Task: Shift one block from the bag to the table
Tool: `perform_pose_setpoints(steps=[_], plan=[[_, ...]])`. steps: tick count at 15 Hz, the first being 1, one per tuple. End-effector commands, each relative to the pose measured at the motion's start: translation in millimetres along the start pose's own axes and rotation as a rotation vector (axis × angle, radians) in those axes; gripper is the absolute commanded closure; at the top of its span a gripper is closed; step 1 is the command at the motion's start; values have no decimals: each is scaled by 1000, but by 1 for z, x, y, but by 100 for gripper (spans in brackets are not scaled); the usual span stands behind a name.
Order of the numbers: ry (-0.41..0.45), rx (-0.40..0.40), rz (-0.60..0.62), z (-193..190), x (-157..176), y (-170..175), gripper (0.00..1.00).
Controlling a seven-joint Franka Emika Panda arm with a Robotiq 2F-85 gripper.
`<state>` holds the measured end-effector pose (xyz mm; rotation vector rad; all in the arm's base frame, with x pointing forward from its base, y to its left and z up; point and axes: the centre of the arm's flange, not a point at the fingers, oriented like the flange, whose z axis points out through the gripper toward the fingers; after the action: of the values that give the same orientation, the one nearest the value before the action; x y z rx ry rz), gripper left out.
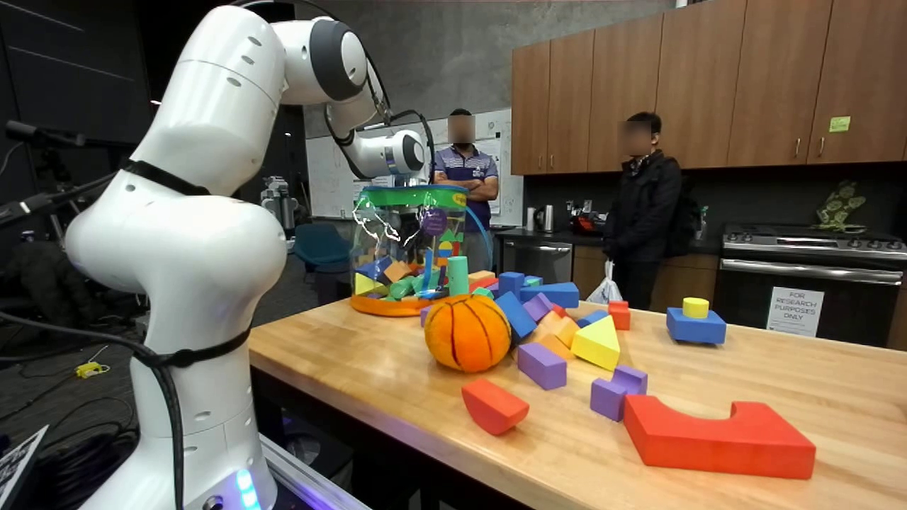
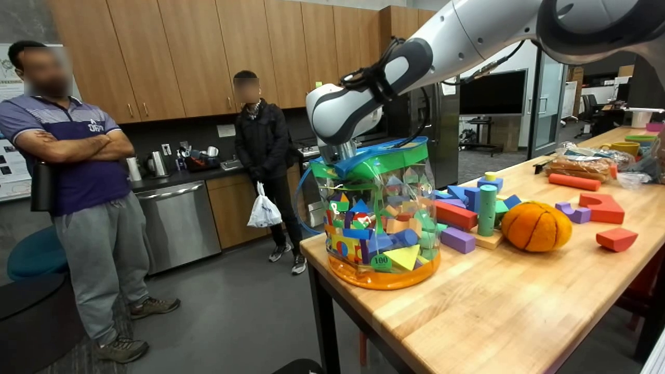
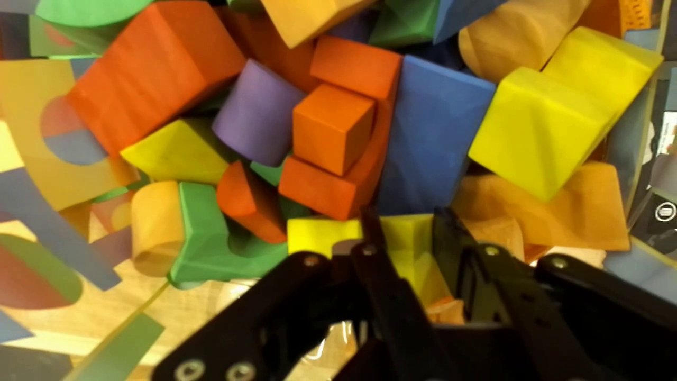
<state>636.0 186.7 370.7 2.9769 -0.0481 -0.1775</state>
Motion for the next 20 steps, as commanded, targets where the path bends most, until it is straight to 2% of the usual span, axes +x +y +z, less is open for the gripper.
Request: perform_pose_setpoints(steps=[1, 5, 13, 20], plan=[[28, -9, -9, -6, -1, 4, 93], [75, -14, 14, -21, -9, 13, 95], [245, -59, 94, -75, -39, 50, 95], [379, -86, 170, -114, -70, 78, 100]])
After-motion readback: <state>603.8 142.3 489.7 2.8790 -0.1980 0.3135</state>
